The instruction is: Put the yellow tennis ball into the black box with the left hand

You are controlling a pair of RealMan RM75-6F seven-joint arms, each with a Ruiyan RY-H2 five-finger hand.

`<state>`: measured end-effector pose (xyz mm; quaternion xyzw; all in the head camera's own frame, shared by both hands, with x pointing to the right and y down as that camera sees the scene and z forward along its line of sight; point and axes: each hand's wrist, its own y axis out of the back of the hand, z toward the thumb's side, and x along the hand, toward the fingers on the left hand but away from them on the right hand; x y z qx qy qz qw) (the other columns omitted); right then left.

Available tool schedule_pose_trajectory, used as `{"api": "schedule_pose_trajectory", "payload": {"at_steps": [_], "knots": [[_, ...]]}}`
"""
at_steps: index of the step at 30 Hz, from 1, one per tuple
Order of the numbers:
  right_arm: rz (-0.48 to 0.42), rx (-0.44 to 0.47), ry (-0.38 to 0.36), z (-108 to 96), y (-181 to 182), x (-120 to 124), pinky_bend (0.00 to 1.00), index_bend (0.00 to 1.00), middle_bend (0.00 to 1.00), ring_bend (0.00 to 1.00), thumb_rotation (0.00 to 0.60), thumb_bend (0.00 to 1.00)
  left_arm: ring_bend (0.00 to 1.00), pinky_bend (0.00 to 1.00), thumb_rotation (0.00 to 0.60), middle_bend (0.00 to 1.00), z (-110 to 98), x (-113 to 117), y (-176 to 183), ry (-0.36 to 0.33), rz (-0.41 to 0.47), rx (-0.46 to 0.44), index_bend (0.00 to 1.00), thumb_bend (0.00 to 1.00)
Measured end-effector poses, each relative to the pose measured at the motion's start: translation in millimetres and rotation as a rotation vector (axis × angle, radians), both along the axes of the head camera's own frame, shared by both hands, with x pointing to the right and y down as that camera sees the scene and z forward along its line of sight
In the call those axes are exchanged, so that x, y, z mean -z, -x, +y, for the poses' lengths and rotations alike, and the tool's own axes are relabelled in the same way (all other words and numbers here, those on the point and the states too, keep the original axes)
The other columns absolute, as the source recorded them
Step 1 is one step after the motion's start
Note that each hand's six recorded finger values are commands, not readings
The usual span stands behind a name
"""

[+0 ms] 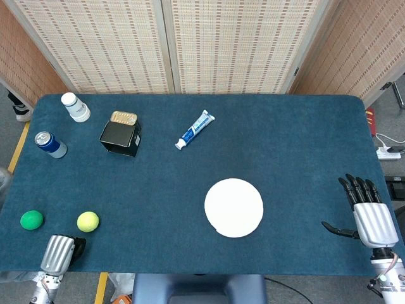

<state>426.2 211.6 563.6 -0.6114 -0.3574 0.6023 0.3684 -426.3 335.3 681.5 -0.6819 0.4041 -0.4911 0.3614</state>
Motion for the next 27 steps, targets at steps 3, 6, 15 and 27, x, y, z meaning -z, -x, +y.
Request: {"api": "schedule_pose_trajectory", "payload": {"at_steps": [3, 6, 15, 27], "knots": [[-0.001, 0.005, 0.003, 0.4, 0.9, -0.6, 0.00, 0.05, 0.00, 0.00, 0.520, 0.00, 1.00, 1.00, 0.600, 1.00, 2.6, -3.2, -3.8, 0.006, -0.011, -0.038, 1.00, 0.68], [-0.003, 0.008, 0.000, 0.4, 1.3, 0.2, 0.00, 0.05, 0.00, 0.00, 0.521, 0.00, 1.00, 1.00, 0.600, 1.00, 4.1, -9.3, -5.4, 0.038, -0.022, -0.065, 1.00, 0.68], [-0.007, 0.009, -0.003, 0.0, 0.8, 0.1, 0.00, 0.05, 0.00, 0.00, 0.522, 0.00, 1.00, 1.00, 0.600, 1.00, -10.7, -14.3, -12.1, 0.061, -0.049, -0.154, 1.00, 0.68], [-0.005, 0.016, -0.009, 0.0, 2.0, 0.0, 0.00, 0.05, 0.00, 0.00, 0.521, 0.00, 1.00, 1.00, 0.600, 1.00, -13.2, -19.4, -21.1, 0.105, -0.041, -0.196, 1.00, 0.68]]}}
